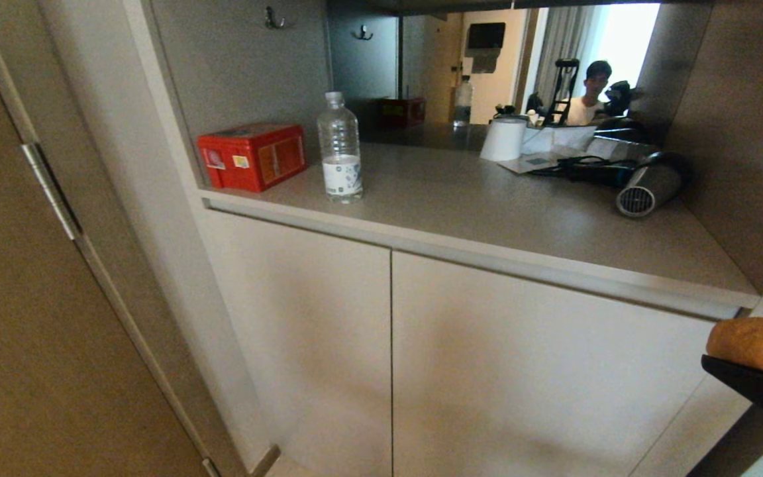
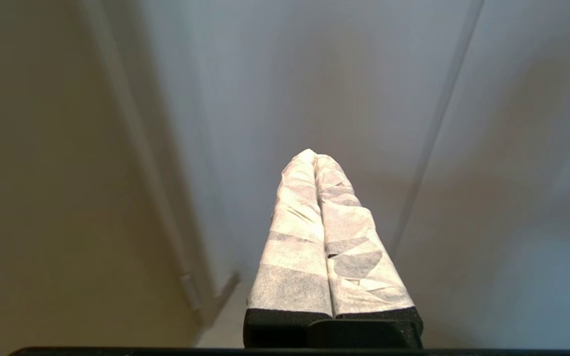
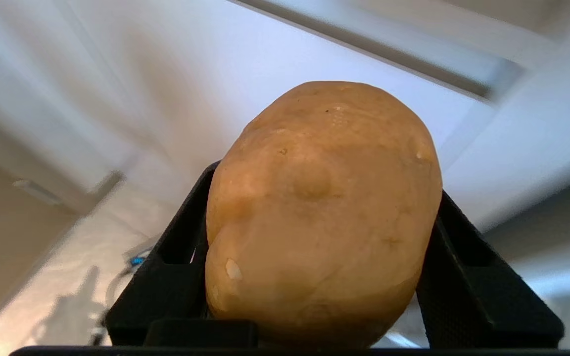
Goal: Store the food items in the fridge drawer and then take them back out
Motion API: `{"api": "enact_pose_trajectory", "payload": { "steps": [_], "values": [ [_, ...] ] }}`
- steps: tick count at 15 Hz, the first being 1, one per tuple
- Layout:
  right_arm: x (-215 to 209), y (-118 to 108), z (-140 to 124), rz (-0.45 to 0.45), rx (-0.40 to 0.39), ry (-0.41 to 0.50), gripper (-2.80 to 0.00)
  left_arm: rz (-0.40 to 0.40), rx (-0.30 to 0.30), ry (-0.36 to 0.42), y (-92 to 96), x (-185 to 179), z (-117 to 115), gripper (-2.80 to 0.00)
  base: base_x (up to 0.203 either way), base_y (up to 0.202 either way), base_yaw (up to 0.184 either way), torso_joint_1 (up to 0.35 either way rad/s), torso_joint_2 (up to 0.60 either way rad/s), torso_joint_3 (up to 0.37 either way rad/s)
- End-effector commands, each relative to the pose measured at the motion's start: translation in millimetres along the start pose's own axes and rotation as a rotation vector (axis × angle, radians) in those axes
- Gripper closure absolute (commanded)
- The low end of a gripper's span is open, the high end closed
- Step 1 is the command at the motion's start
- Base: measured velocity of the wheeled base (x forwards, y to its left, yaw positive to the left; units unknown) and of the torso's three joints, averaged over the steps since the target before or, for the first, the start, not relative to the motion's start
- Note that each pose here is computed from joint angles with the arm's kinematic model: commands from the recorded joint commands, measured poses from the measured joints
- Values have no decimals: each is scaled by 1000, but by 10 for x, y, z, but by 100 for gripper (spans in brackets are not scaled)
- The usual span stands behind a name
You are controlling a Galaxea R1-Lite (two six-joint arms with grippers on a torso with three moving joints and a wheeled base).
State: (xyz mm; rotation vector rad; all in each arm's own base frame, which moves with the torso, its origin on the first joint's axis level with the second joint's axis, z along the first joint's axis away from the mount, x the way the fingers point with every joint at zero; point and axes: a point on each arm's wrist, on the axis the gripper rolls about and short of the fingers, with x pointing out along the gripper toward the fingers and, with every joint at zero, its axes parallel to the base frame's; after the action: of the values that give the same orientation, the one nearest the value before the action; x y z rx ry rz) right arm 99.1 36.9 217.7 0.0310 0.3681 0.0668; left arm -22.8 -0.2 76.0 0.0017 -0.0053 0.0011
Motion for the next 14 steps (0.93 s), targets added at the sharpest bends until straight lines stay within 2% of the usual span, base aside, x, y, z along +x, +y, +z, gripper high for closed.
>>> {"api": "enact_pose_trajectory", "payload": {
  "steps": [1, 7, 11, 14],
  "values": [
    [-9, -4, -7, -2, 2, -2, 0, 0, 0, 2, 0, 2, -8, 0, -5, 2, -126, 3, 7, 2],
    [-17, -11, -23, -6, 0, -2, 0, 0, 0, 2, 0, 2, -8, 0, -2, 8, -174, 3, 2, 4],
    [47, -13, -120, -22, -7, 45, 0, 0, 0, 2, 0, 2, -8, 0, 0, 8, -175, 2, 4, 7],
    [186, -15, -119, -67, 21, 93, 0, 0, 0, 2, 0, 2, -8, 0, -1, 5, -175, 0, 1, -2]
  ]
}}
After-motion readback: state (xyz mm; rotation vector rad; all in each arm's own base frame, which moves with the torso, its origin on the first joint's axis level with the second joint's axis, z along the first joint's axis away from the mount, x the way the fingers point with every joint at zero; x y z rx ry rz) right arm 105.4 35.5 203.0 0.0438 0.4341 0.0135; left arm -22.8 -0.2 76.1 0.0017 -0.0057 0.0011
